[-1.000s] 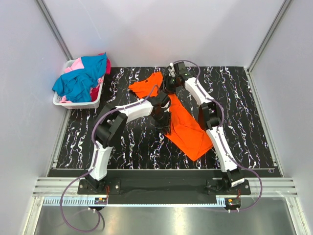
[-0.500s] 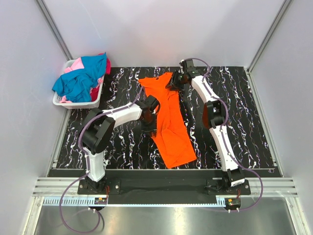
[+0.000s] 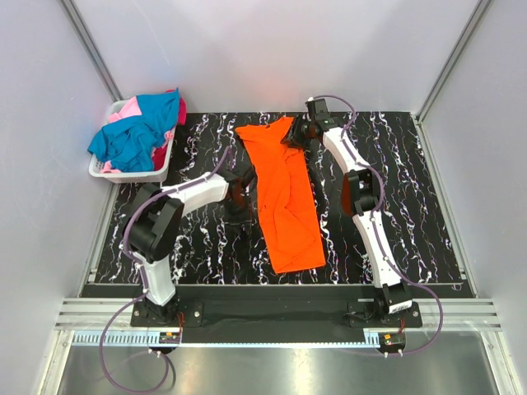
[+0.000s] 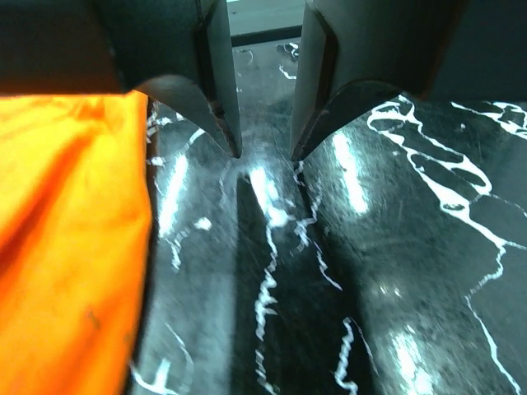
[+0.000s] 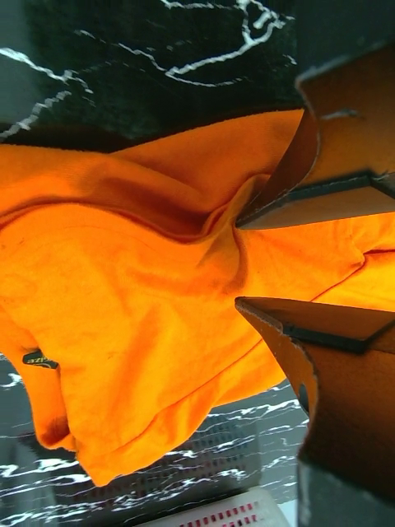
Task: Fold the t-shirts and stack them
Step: Fold the tshirt
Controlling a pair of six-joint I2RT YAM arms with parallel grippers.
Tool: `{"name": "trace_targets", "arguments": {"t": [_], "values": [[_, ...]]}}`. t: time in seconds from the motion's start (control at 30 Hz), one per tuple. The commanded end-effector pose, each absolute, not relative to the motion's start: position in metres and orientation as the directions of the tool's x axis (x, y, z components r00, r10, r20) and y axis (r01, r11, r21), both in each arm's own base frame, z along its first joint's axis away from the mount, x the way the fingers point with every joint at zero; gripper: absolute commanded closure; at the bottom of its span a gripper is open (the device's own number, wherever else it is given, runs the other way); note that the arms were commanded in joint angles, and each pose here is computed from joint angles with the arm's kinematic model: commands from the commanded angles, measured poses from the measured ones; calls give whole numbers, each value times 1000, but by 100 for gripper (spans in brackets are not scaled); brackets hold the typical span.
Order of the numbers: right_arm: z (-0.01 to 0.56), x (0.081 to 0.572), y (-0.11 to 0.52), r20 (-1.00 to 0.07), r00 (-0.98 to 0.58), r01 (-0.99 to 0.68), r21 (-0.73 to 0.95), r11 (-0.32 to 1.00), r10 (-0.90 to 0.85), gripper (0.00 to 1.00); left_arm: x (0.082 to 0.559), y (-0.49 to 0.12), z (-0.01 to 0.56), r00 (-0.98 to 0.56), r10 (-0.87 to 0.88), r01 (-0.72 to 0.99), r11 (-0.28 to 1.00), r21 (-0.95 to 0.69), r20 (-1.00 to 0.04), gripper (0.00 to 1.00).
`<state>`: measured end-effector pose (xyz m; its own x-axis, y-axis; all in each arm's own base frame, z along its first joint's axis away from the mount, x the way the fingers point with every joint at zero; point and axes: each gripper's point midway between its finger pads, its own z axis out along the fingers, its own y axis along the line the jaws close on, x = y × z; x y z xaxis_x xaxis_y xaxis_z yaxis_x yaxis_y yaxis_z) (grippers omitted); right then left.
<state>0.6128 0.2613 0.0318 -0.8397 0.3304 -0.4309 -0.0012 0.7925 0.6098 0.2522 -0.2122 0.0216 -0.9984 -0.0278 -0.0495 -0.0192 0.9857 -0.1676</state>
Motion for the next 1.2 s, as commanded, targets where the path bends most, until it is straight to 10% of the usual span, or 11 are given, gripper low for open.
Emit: {"name": "trace_targets", "arguments": {"t": [0.0,0.37,0.7,1.17], "values": [[8,632,236,-468,-795,74,557,827,386,54,256,-227,55,-992,11,47,957,-285,-126,64],[51,665,235,-527,-715,-1,657,754,459,50,252,-261,96,-966,114,214,858,-467,-233,63],[216,661,233,-753,-535,-276,584,763,383,41,237,-297,108,-947,152,299,745,-596,-284,60],[135,456,136,-482,-829,182,246,952,282,47,218,-312,80,-885,223,372,866,-334,-408,55]]}}
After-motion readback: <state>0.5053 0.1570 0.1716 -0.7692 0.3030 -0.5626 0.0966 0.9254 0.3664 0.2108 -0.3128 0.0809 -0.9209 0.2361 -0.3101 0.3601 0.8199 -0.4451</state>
